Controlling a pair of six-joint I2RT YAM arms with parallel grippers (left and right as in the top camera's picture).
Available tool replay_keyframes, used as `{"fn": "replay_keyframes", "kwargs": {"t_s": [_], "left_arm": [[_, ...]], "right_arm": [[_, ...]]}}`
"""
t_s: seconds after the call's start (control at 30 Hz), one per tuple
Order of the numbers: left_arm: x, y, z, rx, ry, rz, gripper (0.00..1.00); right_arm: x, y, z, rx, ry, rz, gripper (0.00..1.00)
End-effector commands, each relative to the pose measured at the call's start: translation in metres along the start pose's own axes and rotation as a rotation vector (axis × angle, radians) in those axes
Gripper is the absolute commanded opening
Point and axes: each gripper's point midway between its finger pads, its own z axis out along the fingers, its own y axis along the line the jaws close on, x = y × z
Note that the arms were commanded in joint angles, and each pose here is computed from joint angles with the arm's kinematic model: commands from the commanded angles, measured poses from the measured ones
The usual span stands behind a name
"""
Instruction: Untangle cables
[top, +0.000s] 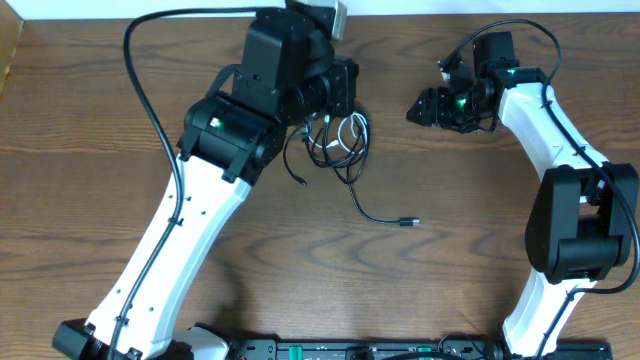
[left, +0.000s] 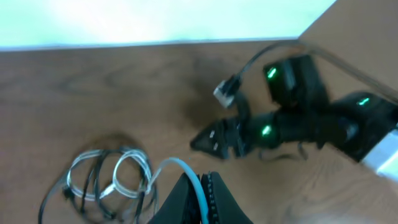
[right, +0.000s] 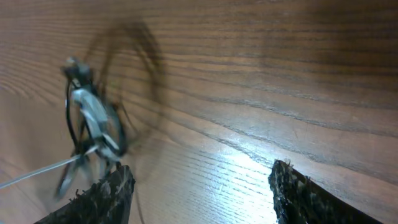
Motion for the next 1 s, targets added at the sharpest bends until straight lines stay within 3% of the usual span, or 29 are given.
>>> {"fn": "replay_keyframes", "kwargs": {"t_s": [0.0, 0.23, 0.5, 0.6, 0.67, 0.73, 0.97], "left_arm": [[0.027, 0.013, 0.021, -0.027, 0.115, -0.022, 0.07], [0.093, 0.048, 0.065, -0.125, 0.382, -0.058, 0.08], [0.141, 0.077, 0.111, -0.183, 0.547, -0.093, 0.09], [0.155, 0.085, 0.125, -0.192, 0.589, -0.085, 0.39], [0.160, 0.090, 0.134, -0.197, 0.597, -0.065, 0.50], [0.161, 0.098, 0.144, -0.220, 0.586, -0.048, 0.56], [0.168, 0.113, 0.183, -0.170, 0.570, 0.149, 0.59]], "right_arm": [[-0.002, 0.004, -0.007, -0.018, -0.011, -0.016, 0.66], [-0.001, 0.001, -0.008, -0.016, -0.008, -0.008, 0.66], [0.000, 0.001, -0.008, -0.015, -0.005, -0.007, 0.66], [0.000, 0.001, -0.008, -0.013, -0.006, -0.007, 0.67], [0.000, 0.000, -0.008, -0.010, -0.006, -0.007, 0.67], [0.000, 0.000, -0.008, -0.010, -0.006, -0.007, 0.67], [-0.001, -0.003, -0.008, 0.007, -0.008, -0.006, 0.68]]}}
